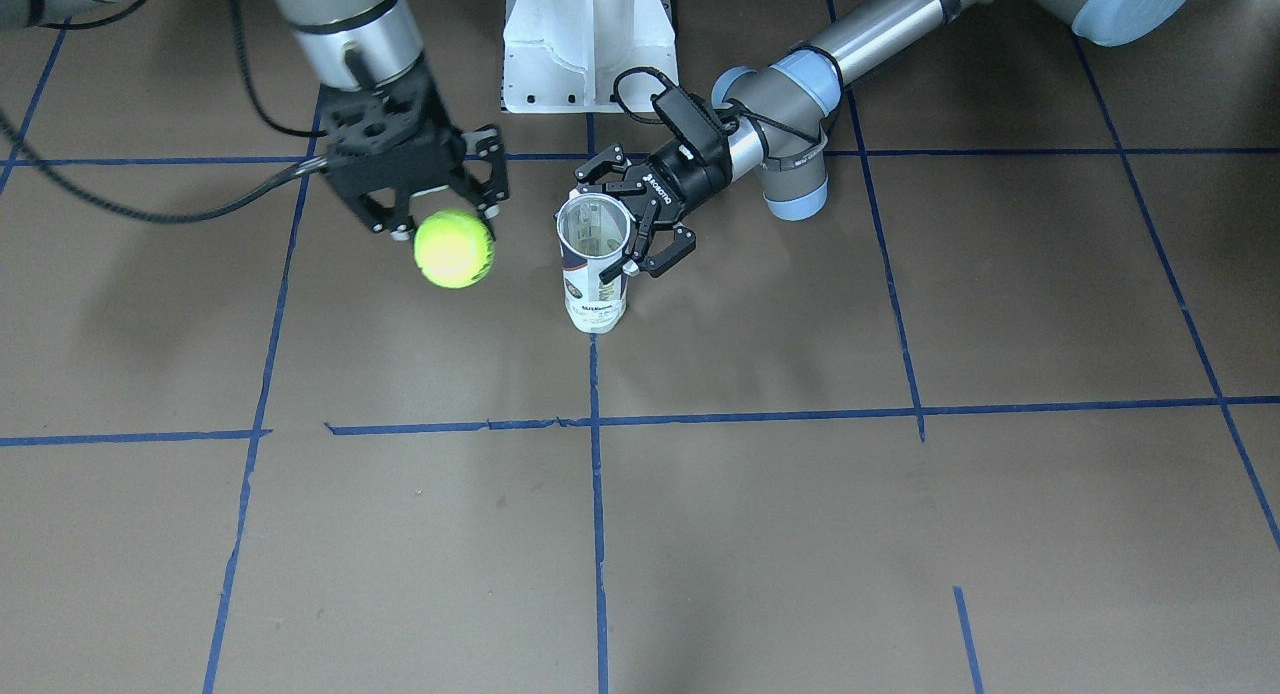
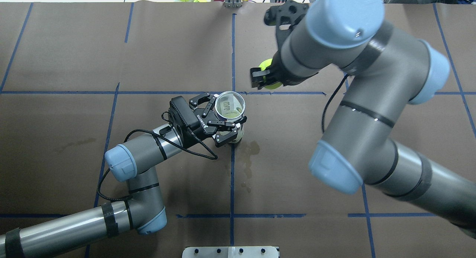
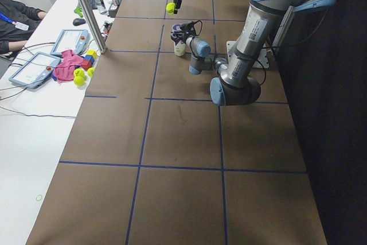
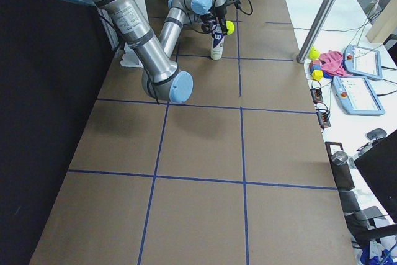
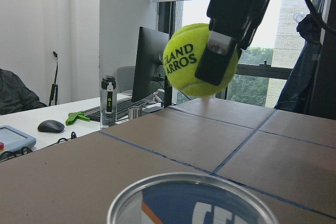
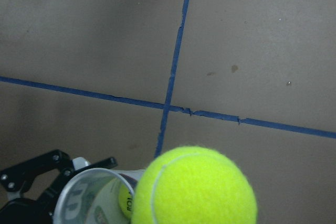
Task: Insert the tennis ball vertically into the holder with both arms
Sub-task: 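Drop the second ball into the can with the right gripper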
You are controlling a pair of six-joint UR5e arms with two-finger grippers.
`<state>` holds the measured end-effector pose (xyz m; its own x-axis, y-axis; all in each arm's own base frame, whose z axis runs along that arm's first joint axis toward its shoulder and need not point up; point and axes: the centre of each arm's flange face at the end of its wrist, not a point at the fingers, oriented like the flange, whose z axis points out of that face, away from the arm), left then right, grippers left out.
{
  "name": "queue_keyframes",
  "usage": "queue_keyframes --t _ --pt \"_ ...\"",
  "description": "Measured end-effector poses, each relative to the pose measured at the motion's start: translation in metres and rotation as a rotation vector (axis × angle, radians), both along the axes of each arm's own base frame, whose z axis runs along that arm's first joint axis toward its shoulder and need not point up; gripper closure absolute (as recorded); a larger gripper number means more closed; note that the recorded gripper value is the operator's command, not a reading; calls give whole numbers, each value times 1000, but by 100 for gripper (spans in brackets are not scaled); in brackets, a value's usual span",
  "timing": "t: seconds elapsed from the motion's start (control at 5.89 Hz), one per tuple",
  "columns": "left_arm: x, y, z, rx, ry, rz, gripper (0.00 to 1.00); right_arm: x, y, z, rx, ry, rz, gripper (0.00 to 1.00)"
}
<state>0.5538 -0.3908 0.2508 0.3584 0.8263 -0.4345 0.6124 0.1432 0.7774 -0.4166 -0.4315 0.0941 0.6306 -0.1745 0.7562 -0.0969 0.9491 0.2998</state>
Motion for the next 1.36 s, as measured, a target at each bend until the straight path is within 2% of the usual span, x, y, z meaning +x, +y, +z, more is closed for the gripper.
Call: queue_keyframes --t 0.34,0.68,0.85,1.02,1.19,1.36 --pt "0 0 0 0 -1 0 12 -24 25 -24 3 -20 5 92" --pt "0 0 0 -1 -1 0 12 -29 29 -35 15 -30 9 85" --pt "0 0 -1 -1 0 0 12 -29 30 -39 21 -36 10 61" --pt "0 0 -1 -1 0 1 12 -29 30 -42 24 -41 11 28" --pt "0 0 0 -1 0 1 12 -30 31 -44 30 -41 13 6" --pt "0 0 0 -1 0 1 12 -31 32 -44 36 -38 18 4"
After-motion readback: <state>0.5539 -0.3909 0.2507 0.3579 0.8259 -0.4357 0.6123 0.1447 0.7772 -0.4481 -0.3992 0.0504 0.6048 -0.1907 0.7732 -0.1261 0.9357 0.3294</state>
